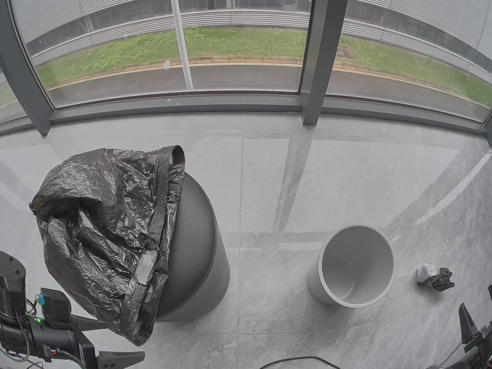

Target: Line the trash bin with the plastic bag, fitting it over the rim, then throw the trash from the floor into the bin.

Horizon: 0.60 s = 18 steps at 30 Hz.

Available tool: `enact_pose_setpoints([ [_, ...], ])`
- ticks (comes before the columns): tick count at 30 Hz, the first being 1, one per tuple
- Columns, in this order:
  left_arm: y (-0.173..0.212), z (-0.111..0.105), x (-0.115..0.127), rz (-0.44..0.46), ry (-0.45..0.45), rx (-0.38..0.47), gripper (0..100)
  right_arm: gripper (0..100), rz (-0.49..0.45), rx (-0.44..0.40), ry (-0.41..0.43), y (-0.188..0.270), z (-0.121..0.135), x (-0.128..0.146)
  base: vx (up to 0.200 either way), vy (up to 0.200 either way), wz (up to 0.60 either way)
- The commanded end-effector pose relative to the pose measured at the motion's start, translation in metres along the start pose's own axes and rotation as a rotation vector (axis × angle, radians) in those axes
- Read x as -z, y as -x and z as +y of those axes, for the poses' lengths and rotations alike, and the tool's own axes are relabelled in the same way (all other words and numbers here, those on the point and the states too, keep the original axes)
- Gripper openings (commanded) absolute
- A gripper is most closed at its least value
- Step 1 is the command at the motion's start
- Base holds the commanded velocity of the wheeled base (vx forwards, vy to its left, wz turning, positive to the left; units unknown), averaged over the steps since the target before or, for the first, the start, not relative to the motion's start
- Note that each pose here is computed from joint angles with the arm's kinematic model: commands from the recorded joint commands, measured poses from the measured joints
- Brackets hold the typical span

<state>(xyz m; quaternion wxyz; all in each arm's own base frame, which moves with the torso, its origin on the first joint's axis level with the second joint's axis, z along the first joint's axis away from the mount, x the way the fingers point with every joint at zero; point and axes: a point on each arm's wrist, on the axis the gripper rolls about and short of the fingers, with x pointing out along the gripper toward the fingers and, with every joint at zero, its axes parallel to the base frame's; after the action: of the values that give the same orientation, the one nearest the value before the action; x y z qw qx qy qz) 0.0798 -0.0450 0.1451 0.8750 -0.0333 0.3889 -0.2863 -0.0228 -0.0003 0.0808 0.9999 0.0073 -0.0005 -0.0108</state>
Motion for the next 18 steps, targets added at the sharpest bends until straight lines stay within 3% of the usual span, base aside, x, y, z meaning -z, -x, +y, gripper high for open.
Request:
enact_pose_setpoints([
  [1,-0.009,0.001,-0.009,0.038,0.044,-0.03,100,100,0.004,0.0,-0.001,0.0,0.0,0.005,0.0,0.0,0.0],
  [7,-0.019,0.004,-0.014,0.073,0.061,-0.094,100,100,0.002,0.0,-0.001,0.0,0.0,0.005,0.0,0.0,0.0],
  [18,-0.025,0.004,-0.026,0.078,0.057,-0.109,100,100,0.004,0.0,-0.001,0.0,0.0,0.005,0.0,0.0,0.0],
])
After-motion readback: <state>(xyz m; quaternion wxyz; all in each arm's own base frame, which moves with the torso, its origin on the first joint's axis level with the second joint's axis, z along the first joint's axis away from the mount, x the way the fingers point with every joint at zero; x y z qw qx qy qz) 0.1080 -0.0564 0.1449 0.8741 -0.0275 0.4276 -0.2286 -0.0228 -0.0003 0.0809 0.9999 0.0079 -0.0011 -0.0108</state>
